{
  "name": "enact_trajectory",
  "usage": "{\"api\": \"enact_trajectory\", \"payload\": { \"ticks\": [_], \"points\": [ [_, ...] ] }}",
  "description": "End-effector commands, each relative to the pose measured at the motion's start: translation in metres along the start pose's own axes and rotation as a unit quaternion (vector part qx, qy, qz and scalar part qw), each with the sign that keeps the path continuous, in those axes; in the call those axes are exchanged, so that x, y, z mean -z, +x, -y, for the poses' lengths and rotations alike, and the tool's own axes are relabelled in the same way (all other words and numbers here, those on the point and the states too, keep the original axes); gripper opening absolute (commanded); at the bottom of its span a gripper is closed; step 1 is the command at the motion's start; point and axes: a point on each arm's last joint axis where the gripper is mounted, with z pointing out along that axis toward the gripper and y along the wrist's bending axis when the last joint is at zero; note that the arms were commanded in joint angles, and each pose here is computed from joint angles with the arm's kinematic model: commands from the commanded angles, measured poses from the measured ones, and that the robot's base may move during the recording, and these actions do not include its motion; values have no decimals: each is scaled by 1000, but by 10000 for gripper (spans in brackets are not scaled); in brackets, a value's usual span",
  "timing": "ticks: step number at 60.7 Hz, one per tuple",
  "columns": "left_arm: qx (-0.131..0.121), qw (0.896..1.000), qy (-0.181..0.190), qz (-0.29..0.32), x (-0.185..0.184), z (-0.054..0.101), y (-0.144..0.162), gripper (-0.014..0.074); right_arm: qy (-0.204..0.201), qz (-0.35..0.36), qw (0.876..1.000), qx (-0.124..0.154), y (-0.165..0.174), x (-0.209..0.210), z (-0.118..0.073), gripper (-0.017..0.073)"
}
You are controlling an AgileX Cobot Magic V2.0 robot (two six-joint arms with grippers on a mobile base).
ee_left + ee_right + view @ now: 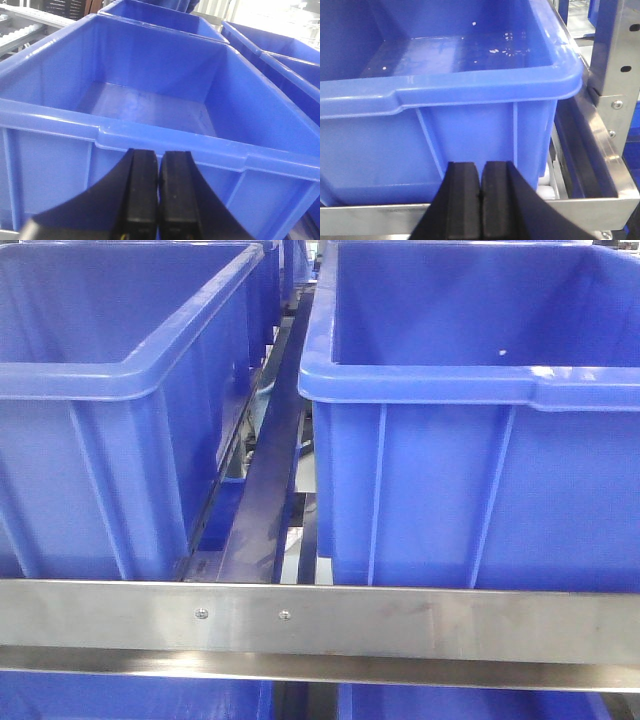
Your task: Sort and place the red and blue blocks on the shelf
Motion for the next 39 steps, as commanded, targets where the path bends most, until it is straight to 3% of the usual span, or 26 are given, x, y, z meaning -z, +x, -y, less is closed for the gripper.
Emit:
{"api": "enact_trajectory", "payload": {
  "ticks": [1, 39],
  "points": [
    [1, 999, 12, 39, 1, 1, -1, 125, -5, 62, 998, 7, -15, 4, -2, 55],
    [1, 999, 12, 39, 1, 1, -1, 125, -5, 62, 998, 7, -15, 4, -2, 55]
  ]
}}
